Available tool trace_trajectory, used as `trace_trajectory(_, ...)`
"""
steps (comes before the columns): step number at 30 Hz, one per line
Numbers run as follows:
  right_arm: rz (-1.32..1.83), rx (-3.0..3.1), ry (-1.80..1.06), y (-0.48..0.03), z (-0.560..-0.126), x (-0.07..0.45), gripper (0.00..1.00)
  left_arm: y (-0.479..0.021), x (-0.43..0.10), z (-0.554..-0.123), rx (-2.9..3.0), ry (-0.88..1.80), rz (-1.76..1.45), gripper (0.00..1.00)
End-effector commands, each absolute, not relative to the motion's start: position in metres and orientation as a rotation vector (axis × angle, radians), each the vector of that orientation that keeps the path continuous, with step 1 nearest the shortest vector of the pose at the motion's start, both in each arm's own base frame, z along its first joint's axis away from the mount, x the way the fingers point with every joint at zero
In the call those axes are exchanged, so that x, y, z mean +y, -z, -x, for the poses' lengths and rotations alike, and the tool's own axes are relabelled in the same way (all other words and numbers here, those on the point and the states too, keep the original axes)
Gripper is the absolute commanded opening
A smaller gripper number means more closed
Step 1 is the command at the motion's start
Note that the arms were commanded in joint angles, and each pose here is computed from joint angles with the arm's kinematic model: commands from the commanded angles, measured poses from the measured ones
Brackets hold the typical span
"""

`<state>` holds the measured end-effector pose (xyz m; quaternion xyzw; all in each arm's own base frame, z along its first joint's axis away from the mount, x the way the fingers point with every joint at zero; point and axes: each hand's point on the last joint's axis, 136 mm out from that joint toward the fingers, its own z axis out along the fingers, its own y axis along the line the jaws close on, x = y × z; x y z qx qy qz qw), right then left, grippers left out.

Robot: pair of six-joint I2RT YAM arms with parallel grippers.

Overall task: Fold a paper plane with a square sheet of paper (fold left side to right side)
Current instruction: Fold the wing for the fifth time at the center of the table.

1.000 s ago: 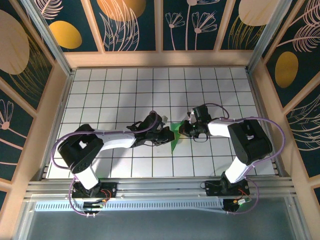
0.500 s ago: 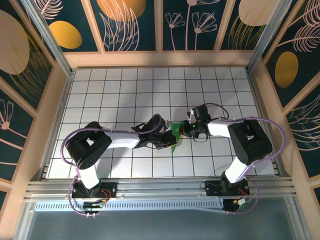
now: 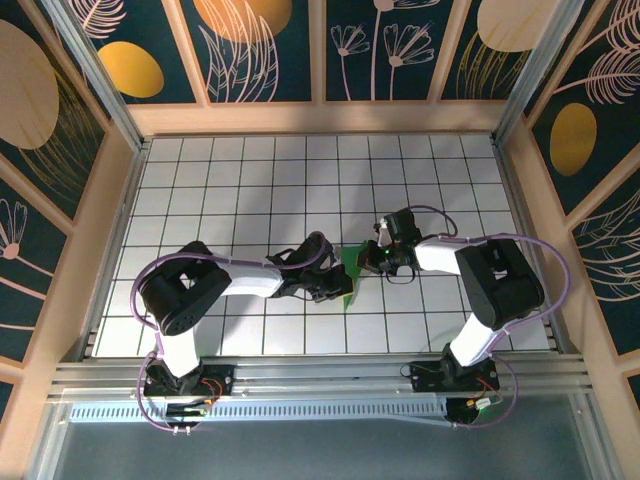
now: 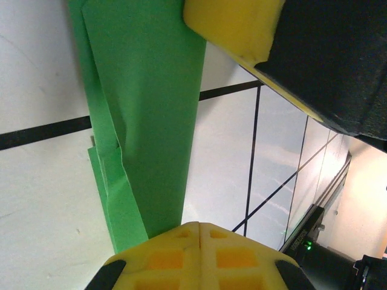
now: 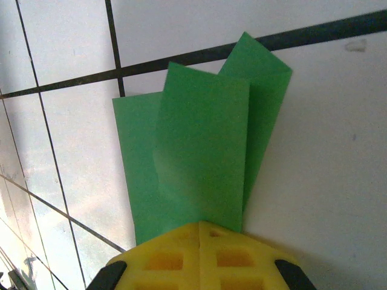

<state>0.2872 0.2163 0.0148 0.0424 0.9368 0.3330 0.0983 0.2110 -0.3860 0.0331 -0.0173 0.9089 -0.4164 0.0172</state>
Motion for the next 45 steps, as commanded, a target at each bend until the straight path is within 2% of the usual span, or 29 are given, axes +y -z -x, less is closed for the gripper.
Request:
trace_trajectory(1, -0.159, 2.931, -0.819, 0.019, -0.261, 0.198, 0.00, -0.029, -0.388, -0.205, 2.866, 1.314, 0.110, 0.00)
trace_trajectory(45, -0.146, 2.950, -0.782, 0.023, -0.261, 0.200, 0.00, 0.007, -0.366, -0.197, 2.967, 1.157, 0.282, 0.00)
